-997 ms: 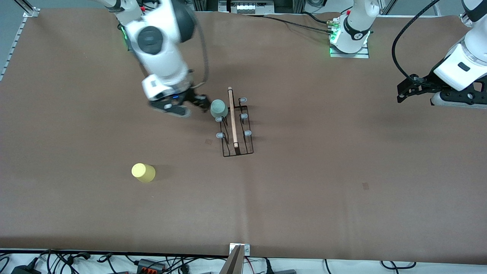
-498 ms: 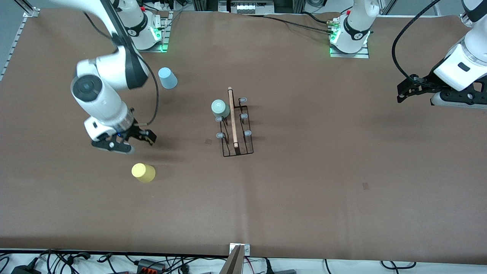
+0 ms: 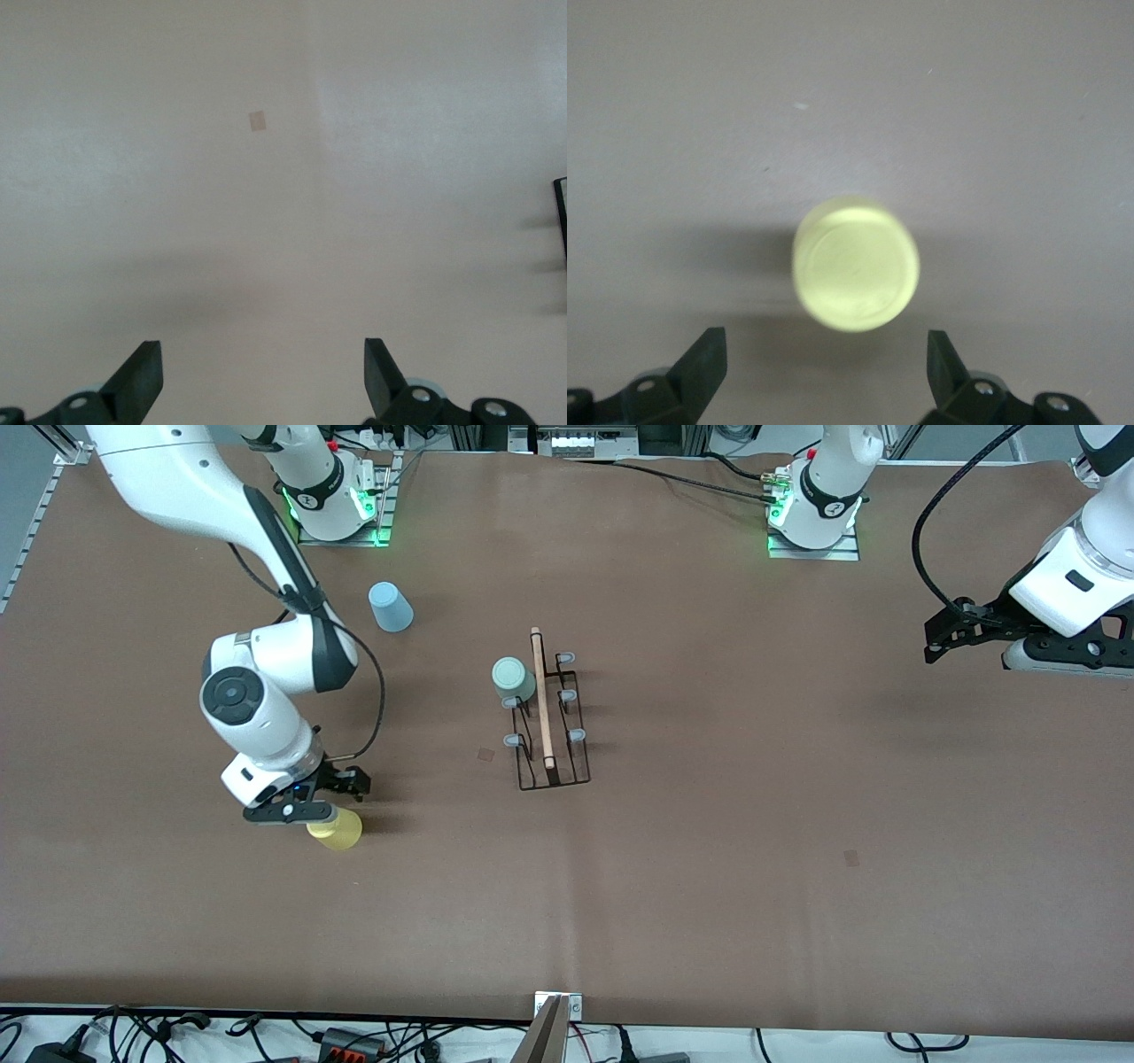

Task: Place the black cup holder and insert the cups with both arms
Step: 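Lower and grasp the yellow cup with the right gripper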

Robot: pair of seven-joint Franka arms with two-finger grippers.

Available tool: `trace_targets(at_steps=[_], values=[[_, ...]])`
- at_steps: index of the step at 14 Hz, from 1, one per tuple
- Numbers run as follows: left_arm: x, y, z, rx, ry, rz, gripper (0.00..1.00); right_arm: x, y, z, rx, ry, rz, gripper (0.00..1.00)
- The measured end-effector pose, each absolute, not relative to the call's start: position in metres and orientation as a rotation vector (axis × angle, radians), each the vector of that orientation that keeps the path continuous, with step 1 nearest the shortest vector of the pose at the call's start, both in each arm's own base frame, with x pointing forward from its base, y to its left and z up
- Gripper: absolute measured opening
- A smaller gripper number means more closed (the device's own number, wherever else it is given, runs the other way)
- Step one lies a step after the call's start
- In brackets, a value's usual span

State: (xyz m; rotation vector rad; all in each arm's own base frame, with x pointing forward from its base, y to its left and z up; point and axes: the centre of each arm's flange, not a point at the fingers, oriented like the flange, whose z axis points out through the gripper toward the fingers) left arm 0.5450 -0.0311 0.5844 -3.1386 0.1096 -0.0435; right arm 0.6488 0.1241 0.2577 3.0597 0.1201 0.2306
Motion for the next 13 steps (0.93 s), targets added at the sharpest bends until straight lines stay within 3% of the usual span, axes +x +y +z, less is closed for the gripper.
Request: trace_targets(at_steps=[5, 13], values=[[0.545, -0.031, 0.586, -3.139, 0.109, -0.047, 1.00, 0.666, 0.111, 0.258, 3.062, 0.103, 0.256, 1.00], [0.546, -0.031, 0.584, -3.139, 0.109, -0.044, 1.00, 0.667, 0.118, 0.232, 3.066, 0.120, 0.225, 1.00]])
